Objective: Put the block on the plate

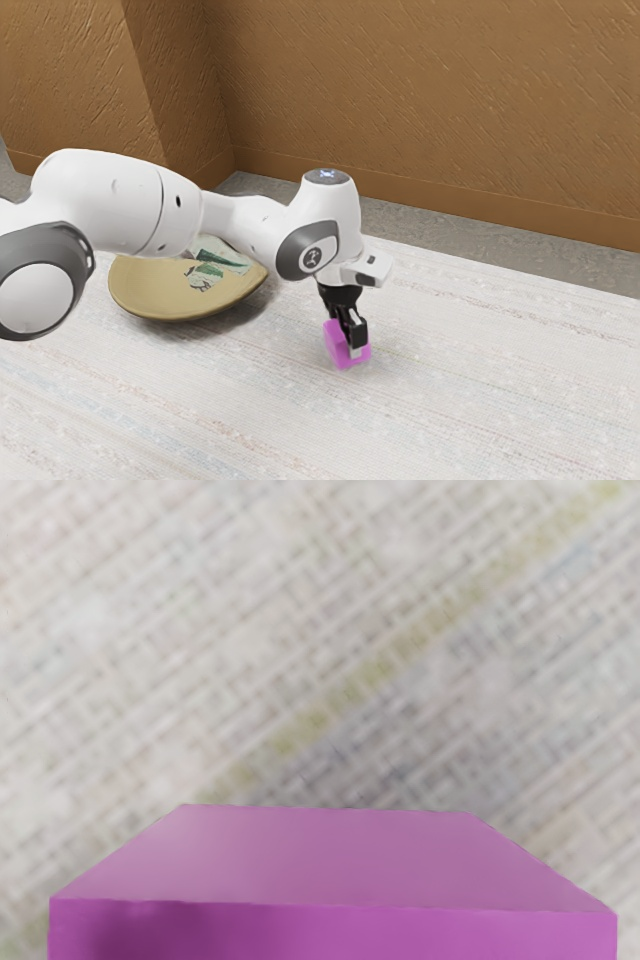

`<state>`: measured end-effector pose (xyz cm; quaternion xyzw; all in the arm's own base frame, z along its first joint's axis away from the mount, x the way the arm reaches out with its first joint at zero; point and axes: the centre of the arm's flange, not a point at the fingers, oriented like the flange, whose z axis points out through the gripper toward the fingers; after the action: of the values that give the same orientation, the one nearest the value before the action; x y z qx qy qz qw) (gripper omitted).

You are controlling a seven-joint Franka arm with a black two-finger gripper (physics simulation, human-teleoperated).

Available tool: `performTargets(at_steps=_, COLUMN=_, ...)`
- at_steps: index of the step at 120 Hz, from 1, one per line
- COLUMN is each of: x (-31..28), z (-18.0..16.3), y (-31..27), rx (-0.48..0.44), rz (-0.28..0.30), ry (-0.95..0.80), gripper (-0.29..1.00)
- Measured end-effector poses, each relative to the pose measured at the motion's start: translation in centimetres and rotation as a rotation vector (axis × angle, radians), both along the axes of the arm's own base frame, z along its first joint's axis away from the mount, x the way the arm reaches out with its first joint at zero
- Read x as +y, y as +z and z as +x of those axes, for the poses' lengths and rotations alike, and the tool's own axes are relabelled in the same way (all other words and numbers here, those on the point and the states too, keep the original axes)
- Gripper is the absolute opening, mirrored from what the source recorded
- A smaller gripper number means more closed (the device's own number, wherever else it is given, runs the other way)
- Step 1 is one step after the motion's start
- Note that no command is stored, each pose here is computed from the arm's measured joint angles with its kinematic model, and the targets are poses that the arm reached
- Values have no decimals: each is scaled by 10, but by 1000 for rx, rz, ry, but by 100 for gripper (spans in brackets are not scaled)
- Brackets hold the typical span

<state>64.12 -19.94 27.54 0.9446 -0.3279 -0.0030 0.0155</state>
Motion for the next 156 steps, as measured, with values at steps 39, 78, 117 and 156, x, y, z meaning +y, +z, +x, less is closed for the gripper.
performTargets(at_steps=39, x=118, z=19, y=114, rx=-144, rz=67, ry=171, gripper=40)
performTargets(at_steps=78, x=292, z=1, y=124, rx=-84, rz=101, ry=408, gripper=40)
performTargets(at_steps=117, x=359, z=42, y=58, rx=-46, rz=76, ry=442, gripper=46)
performTargets(at_steps=156, x=338, z=24, y=132, rx=-133, rz=15, ry=465, gripper=65)
